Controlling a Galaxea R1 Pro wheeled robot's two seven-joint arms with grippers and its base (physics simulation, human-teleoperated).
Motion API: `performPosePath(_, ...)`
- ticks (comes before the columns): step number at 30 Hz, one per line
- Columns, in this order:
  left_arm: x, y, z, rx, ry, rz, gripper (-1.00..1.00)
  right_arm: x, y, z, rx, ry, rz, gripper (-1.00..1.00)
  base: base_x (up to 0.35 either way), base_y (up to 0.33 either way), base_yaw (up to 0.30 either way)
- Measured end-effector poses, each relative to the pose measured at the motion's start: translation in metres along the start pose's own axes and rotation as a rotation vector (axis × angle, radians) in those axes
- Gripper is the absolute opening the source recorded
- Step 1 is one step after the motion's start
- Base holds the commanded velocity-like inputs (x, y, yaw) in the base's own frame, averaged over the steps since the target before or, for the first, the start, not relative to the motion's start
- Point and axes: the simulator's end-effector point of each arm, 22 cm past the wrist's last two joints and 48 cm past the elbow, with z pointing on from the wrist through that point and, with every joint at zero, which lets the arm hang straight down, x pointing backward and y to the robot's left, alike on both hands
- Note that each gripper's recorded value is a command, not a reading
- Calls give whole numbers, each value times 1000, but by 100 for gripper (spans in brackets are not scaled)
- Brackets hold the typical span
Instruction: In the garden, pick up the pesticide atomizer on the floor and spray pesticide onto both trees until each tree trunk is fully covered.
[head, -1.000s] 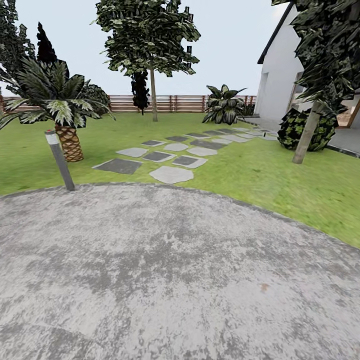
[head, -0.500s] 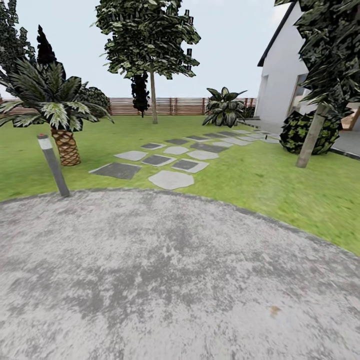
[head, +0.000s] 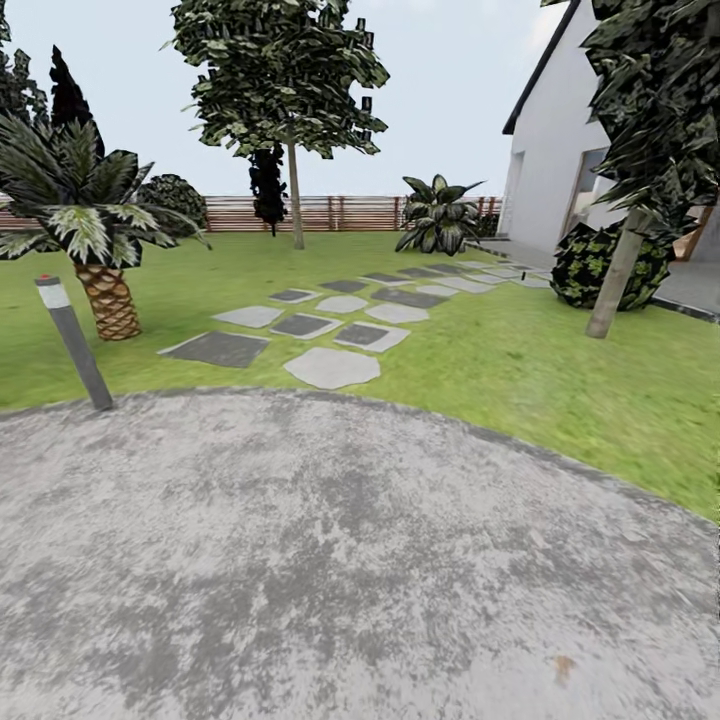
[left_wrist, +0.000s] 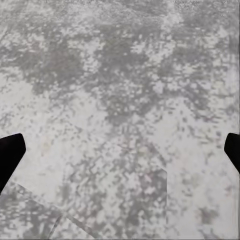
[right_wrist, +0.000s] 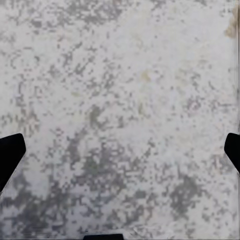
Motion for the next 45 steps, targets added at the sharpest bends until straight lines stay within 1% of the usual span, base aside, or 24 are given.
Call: performPosePath(45, -1, 0, 0, 0, -3, 0, 100, 2, -2, 0, 2, 4, -5, 100, 339, 0, -6)
